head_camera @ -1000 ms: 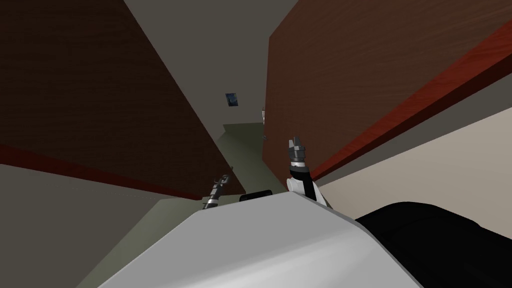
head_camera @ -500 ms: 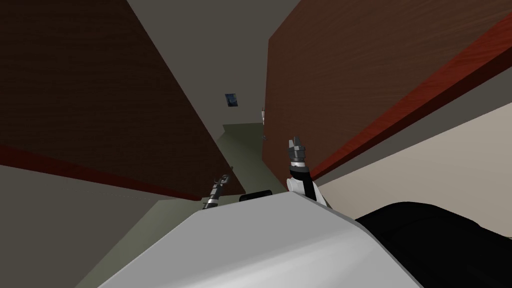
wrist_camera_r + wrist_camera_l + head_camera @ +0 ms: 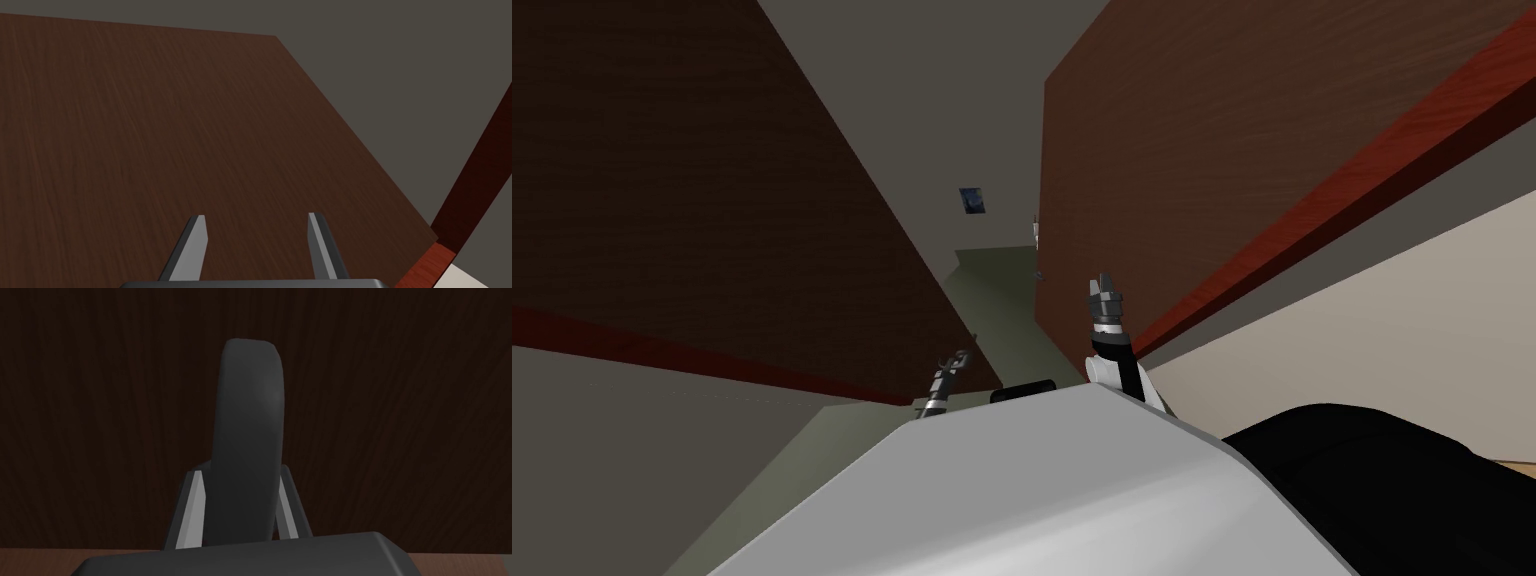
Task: Push the door open
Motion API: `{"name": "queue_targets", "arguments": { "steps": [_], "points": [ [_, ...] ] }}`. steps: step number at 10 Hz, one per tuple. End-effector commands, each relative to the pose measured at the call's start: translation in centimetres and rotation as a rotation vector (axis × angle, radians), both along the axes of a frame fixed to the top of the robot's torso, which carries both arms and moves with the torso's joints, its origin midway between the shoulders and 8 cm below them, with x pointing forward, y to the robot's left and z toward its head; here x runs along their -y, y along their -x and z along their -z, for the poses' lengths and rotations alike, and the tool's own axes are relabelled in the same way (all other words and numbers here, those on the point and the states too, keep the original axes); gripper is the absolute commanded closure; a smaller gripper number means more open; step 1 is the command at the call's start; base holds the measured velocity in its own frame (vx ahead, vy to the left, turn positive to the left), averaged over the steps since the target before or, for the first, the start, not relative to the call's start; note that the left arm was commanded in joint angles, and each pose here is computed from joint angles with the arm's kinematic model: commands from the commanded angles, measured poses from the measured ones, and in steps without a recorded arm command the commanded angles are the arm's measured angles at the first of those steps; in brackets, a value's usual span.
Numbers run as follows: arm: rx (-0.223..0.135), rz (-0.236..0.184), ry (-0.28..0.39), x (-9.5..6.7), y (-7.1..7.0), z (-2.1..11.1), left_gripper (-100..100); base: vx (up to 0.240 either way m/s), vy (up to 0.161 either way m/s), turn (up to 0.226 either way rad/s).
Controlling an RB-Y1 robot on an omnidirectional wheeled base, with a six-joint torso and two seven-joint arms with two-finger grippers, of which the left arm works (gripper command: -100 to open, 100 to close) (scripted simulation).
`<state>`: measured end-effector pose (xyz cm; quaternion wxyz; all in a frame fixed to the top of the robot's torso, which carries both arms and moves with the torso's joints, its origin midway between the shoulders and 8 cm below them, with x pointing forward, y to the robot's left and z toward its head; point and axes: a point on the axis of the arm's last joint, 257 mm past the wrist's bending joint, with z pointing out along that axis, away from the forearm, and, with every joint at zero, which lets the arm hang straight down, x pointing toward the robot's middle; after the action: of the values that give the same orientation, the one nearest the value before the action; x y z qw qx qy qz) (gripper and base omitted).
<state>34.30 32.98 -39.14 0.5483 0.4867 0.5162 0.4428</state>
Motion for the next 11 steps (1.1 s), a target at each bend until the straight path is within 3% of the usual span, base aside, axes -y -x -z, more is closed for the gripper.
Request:
{"name": "queue_targets", "arguments": {
  "steps": [1,11],
  "points": [
    [0.021,-0.019,0.037,-1.4,-0.6,-1.1,100,0.022,0.016,-0.028],
    [0.049,-0.096,0.350,-5.0,-0.8,-2.4,100,0.024,0.022,-0.031]
  ]
}}
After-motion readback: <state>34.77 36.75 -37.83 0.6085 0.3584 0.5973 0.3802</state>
